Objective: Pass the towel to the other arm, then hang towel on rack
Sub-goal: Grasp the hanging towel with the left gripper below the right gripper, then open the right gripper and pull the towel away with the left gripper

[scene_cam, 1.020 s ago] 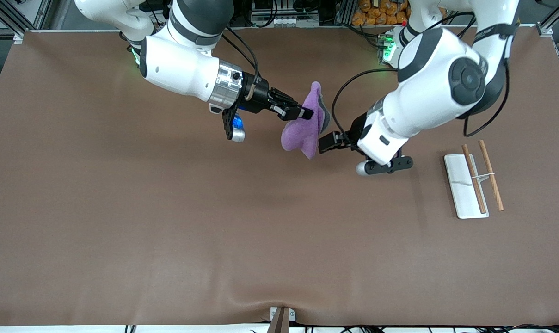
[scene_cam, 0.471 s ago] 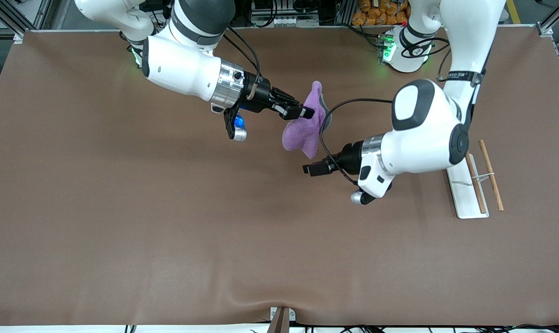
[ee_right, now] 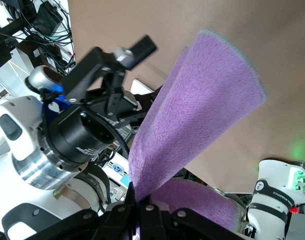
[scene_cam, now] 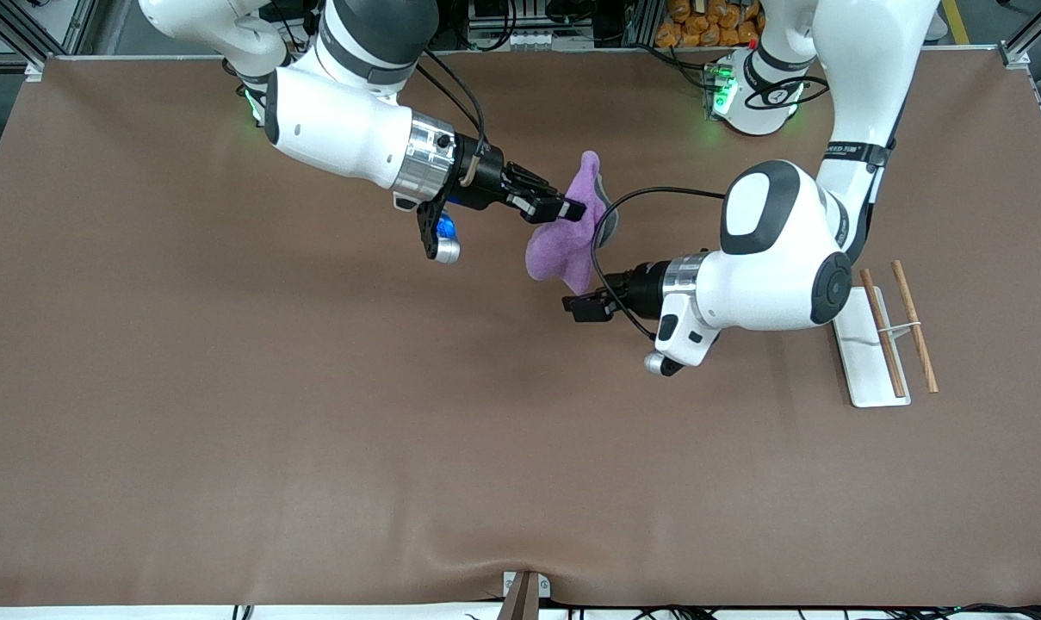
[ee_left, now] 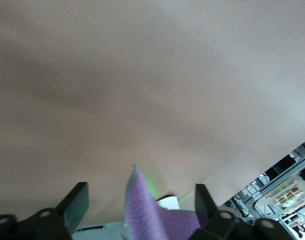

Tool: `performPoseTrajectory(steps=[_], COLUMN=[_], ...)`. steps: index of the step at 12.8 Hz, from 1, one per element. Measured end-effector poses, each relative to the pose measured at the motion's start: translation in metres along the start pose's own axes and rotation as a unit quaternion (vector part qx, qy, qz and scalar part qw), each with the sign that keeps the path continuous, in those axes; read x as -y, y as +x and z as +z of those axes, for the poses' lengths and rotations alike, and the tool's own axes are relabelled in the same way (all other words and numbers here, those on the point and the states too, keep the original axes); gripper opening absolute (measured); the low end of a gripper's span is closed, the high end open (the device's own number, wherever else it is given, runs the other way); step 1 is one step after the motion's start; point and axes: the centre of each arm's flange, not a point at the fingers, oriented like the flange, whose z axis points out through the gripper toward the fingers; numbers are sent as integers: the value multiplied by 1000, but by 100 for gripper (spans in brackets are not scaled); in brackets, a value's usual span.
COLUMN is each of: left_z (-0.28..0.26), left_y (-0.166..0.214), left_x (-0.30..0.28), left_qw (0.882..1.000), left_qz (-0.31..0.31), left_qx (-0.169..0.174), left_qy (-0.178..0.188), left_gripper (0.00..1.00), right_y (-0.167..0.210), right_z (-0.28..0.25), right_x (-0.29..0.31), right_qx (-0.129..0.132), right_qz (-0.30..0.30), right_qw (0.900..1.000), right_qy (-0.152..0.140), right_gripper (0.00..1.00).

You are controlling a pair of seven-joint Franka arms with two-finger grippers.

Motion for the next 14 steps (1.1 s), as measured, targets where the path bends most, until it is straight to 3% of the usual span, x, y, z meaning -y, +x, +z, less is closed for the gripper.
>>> performPoseTrajectory(steps=[1, 3, 8, 10, 11, 14], left_z=[1, 2, 6, 6, 6, 5], left_y=[-1, -3, -11, -11, -11, -11], left_x=[2, 3, -2, -2, -2, -2], left_qw=[1000, 999, 998, 998, 998, 998], left_qz=[-10, -33, -56, -58, -58, -58], left_qx=[7, 13, 17, 17, 17, 17], left_qy=[6, 12, 15, 15, 15, 15], left_gripper=[91, 71, 59, 38, 38, 5], right_y=[0, 0, 0, 0, 0, 0], right_z=[0, 0, 0, 0, 0, 0], right_x=[0, 0, 0, 0, 0, 0], right_qx=[0, 0, 0, 0, 0, 0], right_qz=[0, 0, 0, 0, 0, 0], right_qw=[1000, 1000, 1000, 1000, 1000, 1000], right_qy=[0, 0, -1, -1, -1, -1], right_gripper=[4, 4, 4, 4, 4, 4])
